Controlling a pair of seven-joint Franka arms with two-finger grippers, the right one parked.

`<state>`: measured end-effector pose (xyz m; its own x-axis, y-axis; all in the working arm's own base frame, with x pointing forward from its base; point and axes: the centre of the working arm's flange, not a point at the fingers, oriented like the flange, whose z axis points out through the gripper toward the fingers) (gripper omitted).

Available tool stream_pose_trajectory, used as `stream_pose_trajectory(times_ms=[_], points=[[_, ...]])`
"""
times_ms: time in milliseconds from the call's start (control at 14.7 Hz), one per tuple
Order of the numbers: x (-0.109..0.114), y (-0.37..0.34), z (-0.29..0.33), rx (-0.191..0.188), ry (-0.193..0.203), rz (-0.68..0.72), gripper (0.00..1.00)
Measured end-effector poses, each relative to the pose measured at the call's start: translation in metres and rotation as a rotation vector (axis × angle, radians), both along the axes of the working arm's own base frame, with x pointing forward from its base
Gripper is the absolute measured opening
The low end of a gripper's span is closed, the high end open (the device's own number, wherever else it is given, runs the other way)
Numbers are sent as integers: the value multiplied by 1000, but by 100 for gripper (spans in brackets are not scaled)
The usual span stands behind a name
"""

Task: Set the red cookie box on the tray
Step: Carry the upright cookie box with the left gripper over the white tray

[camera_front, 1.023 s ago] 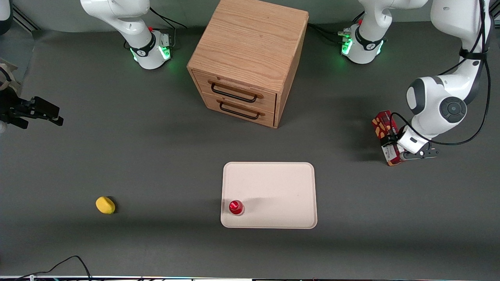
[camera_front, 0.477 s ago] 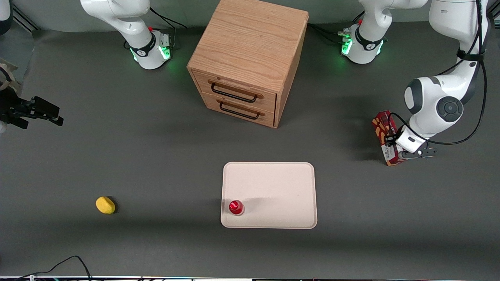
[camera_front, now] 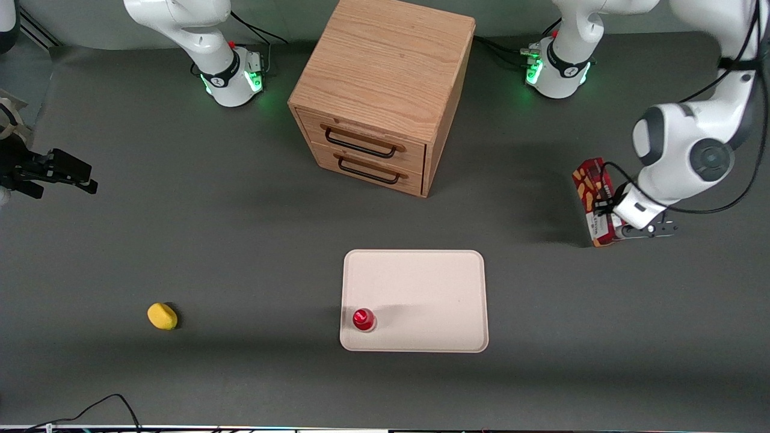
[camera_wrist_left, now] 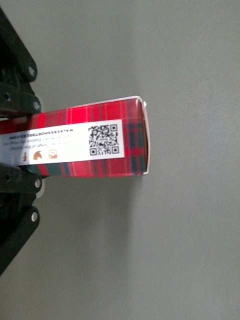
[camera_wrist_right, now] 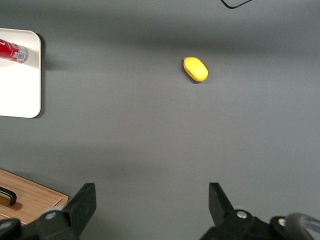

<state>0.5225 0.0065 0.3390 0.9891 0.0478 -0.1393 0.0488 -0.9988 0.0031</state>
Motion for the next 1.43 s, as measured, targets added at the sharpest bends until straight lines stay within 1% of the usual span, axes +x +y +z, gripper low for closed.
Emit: stream_pose_trajectory(times_ms=[68,205,409,545,682,750,818,886,955,1091,1295,1432], points=[[6,-2,41,-10,19,-5,30],[15,-2,120,-18,36,-14,30],[14,-9,216,-12,69,-38,30],[8,-23,268,-9,67,-65,30],[4,-45,300,-8,46,-98,30],[5,-60,302,-9,42,-101,30],[9,-81,296,-14,53,-86,30],[17,-108,284,-20,67,-56,30],[28,-140,270,-20,68,-20,30],[55,-210,232,-18,53,70,30],[94,-299,156,-64,14,212,30],[112,-328,107,-72,-4,269,30]])
